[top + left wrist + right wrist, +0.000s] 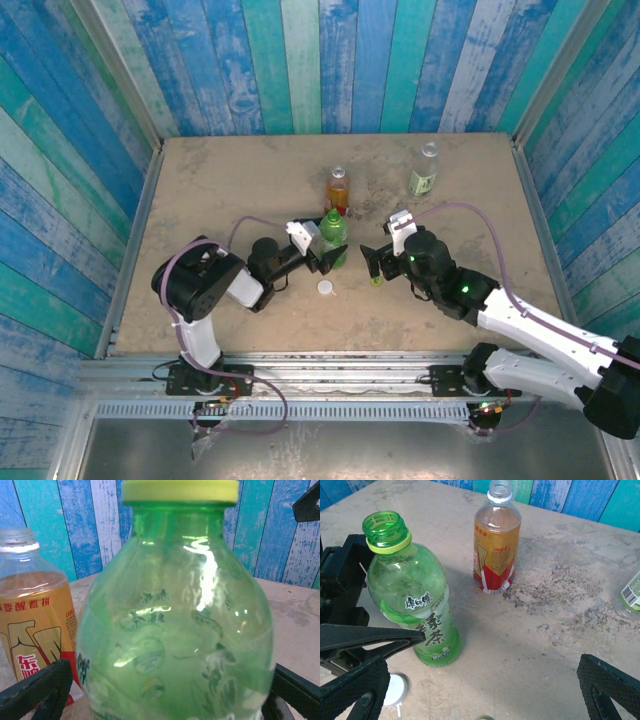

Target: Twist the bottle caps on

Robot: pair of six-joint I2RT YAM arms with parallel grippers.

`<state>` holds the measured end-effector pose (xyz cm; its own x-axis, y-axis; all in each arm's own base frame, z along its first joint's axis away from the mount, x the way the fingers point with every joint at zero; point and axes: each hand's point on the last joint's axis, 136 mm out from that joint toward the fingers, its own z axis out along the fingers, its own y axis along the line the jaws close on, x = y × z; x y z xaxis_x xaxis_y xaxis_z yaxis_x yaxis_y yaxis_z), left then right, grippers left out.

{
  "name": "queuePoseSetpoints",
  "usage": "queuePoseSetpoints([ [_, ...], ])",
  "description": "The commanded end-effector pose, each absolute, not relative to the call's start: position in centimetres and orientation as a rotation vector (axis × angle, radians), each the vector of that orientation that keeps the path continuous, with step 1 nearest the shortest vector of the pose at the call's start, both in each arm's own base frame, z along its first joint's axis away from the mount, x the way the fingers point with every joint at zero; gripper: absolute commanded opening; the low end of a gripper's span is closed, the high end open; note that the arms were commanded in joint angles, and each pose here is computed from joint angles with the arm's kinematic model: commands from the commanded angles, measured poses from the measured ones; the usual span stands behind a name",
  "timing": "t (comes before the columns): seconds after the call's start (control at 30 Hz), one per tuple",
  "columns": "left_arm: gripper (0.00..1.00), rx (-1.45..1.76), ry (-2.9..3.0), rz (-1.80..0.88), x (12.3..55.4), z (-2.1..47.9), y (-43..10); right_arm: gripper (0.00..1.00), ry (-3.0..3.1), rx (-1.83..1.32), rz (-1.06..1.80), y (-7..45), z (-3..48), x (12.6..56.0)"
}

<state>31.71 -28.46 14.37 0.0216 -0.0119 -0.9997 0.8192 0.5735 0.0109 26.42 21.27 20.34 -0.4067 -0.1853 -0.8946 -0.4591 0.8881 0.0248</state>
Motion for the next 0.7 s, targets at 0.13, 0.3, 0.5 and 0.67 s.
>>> queuePoseSetpoints([
  [0.13, 0.90, 0.725, 1.402, -0.752, 32.8, 14.2, -29.1, 1.00, 2.002, -0.444, 0.314, 20.9, 19.9, 26.6],
  [0.3, 0.79, 0.734, 1.411, -0.753, 32.8, 13.9, -29.2, 1.00, 2.007, -0.445, 0.310, 20.9, 19.7, 26.5],
  [0.5, 0.72, 0.761, 1.414, -0.766, 32.5, 14.0, -29.5, 1.00, 2.007, -0.397, 0.278, 20.1, 19.6, 26.8],
  [0.67, 0.68, 0.793, 1.415, -0.792, 31.7, 14.0, -29.6, 1.00, 2.011, -0.325, 0.197, 18.5, 19.1, 27.2],
])
